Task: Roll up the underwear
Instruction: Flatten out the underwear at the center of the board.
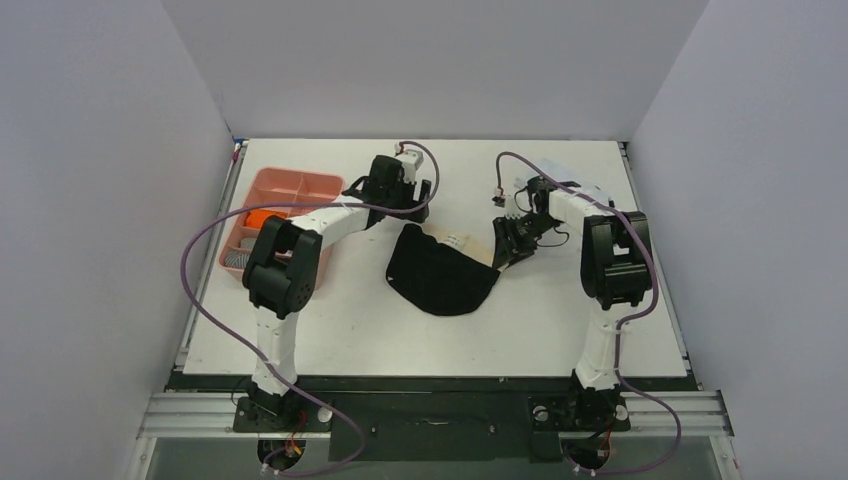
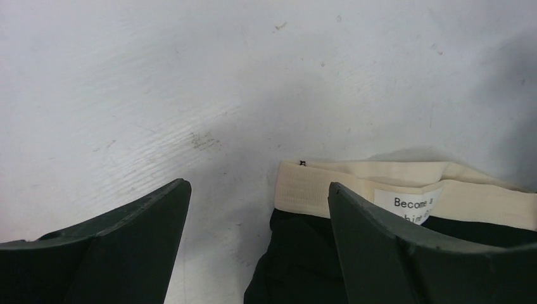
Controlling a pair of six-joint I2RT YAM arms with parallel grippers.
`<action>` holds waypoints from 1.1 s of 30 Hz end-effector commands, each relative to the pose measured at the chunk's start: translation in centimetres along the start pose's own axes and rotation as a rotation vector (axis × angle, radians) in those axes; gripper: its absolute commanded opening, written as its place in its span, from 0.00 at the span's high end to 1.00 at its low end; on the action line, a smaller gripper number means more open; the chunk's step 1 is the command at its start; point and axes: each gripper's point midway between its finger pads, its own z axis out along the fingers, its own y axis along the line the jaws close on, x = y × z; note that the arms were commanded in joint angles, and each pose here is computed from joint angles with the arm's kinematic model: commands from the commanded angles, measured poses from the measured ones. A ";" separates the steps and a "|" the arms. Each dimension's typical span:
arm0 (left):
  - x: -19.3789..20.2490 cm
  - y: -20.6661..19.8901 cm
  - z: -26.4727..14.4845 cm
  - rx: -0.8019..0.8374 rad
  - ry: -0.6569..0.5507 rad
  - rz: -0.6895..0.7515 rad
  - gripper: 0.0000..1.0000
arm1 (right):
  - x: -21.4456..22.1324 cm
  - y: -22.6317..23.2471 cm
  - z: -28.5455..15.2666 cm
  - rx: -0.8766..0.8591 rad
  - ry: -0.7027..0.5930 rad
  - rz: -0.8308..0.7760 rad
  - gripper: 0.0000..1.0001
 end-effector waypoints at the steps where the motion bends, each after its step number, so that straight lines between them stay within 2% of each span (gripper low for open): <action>1: 2.9 -1.1 2.0 0.062 0.115 -0.087 0.28 | -0.9 0.5 0.6 -0.054 -0.022 -0.009 0.73; 3: 4.2 -1.1 2.5 0.070 0.151 -0.099 0.43 | -0.4 0.1 0.5 -0.041 -0.013 -0.009 0.82; 6: 5.4 -1.6 2.2 0.094 0.188 -0.102 0.59 | 0.7 -0.5 0.0 -0.019 0.007 -0.011 0.95; 7: 5.9 -1.6 1.9 0.098 0.200 -0.099 0.68 | 1.1 -0.8 -0.1 0.001 0.021 -0.023 1.00; 8: 6.2 -1.8 1.7 0.110 0.208 -0.094 0.75 | 1.5 -1.0 -0.4 0.024 0.031 -0.030 1.00; 9: 6.9 -1.8 1.3 0.113 0.223 -0.091 0.87 | 2.0 -1.1 -0.5 0.031 0.046 -0.044 1.00; 11: 8.0 -2.0 0.6 0.128 0.250 -0.078 0.99 | 3.0 -1.4 -1.0 0.062 0.078 -0.064 1.00; 18: 12.0 -3.2 -3.1 0.208 0.326 -0.009 1.00 | 6.6 -1.7 -2.6 0.101 0.199 -0.176 1.00; 23: 13.2 -6.2 -6.6 0.359 0.336 0.054 1.00 | 9.4 -0.9 -4.0 0.058 0.319 -0.282 1.00; 25: 13.7 -7.4 -7.8 0.416 0.338 0.081 0.89 | 9.9 -0.7 -4.6 0.046 0.356 -0.331 1.00; 26: 14.0 -7.7 -8.3 0.433 0.341 0.094 0.75 | 10.2 -0.7 -4.9 0.041 0.379 -0.355 1.00; 27: 14.2 -8.4 -8.7 0.464 0.345 0.097 0.69 | 10.0 -0.7 -5.1 0.049 0.385 -0.375 1.00; 28: 14.2 -8.7 -9.0 0.478 0.340 0.099 0.52 | 10.0 -0.7 -5.4 0.048 0.394 -0.396 1.00; 30: 13.9 -8.8 -8.8 0.476 0.315 0.077 0.35 | 9.2 -0.9 -5.7 0.070 0.385 -0.422 1.00; 33: 12.7 -8.3 -7.7 0.443 0.261 0.068 0.25 | 7.6 -0.9 -5.9 0.081 0.344 -0.429 1.00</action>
